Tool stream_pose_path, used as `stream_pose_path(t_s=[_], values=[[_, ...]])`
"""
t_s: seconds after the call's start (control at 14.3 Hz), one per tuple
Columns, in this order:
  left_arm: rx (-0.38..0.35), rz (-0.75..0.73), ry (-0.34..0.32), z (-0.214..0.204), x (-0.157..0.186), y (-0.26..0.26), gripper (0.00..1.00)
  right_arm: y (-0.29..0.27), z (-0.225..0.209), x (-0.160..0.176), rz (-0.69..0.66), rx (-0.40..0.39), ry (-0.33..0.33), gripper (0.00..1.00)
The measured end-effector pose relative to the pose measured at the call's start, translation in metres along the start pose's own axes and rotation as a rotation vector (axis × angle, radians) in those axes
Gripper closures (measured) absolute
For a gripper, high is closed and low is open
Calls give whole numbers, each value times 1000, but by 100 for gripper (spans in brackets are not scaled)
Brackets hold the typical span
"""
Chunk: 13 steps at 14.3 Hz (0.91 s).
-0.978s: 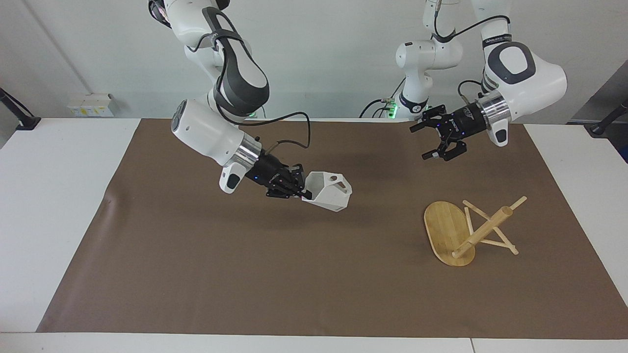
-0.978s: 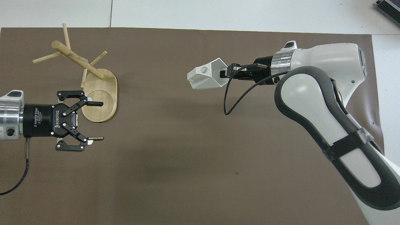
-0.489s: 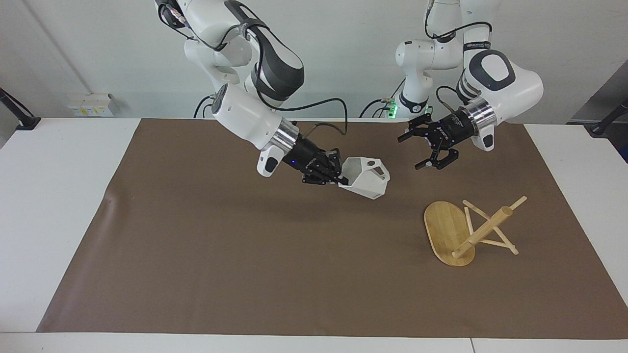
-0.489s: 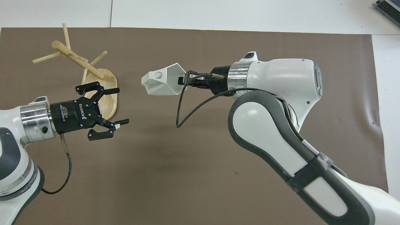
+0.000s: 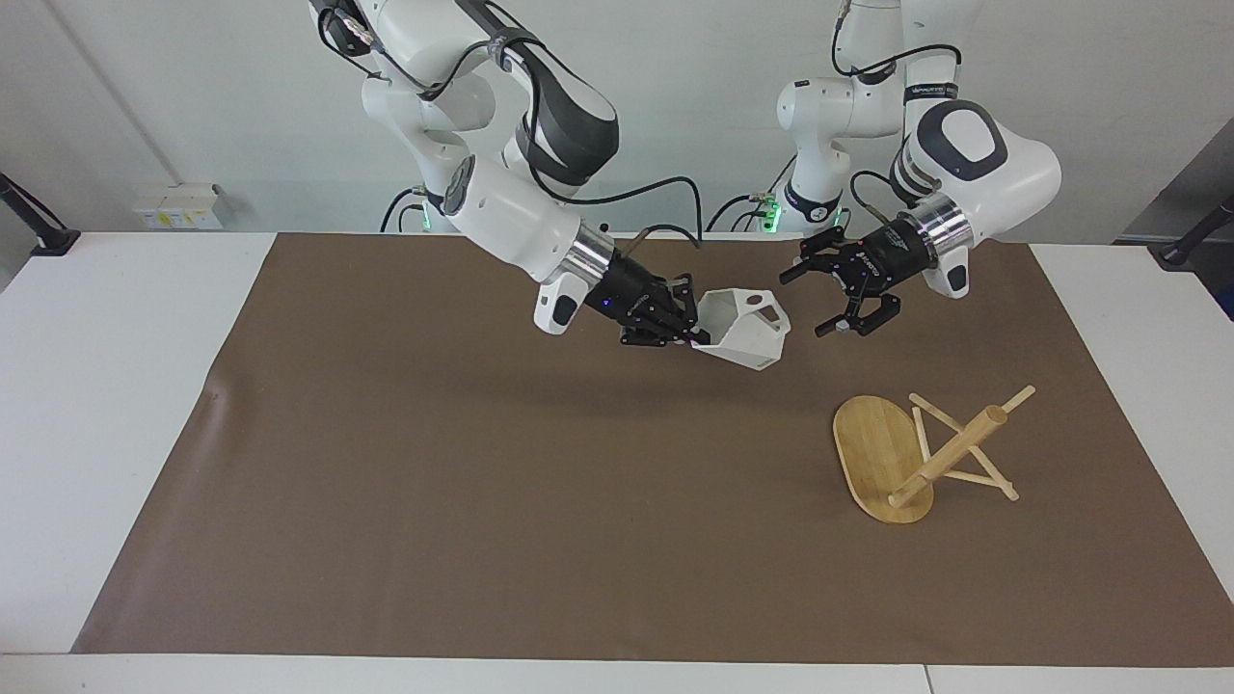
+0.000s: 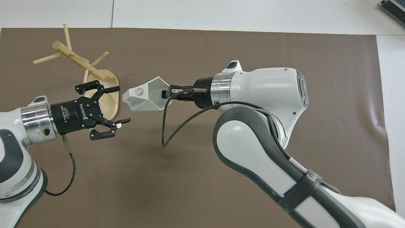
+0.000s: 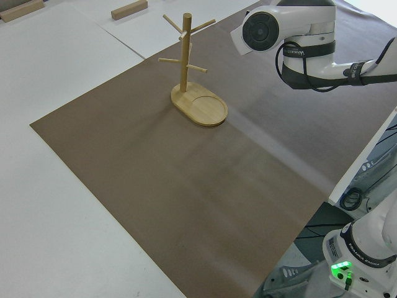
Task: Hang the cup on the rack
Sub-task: 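Lift the cup with the right gripper toward the open left gripper, then close the left gripper on the cup body beside the right gripper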
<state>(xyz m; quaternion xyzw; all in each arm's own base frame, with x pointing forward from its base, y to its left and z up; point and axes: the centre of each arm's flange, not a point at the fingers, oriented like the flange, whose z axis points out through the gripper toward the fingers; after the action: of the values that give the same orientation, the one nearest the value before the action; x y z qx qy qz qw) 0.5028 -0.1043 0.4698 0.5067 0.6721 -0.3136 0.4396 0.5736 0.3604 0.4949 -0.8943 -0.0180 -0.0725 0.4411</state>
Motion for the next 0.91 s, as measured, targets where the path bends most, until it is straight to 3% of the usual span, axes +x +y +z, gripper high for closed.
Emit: stream_pose_path(t_s=[0.49,0.91], values=[[38,59,6,20,0,-8,0,-9,10,-13,-47,-72,-52,96],[62,68,16,32,7,-13,0,-9,11,-13,-48,-74,-56,96]])
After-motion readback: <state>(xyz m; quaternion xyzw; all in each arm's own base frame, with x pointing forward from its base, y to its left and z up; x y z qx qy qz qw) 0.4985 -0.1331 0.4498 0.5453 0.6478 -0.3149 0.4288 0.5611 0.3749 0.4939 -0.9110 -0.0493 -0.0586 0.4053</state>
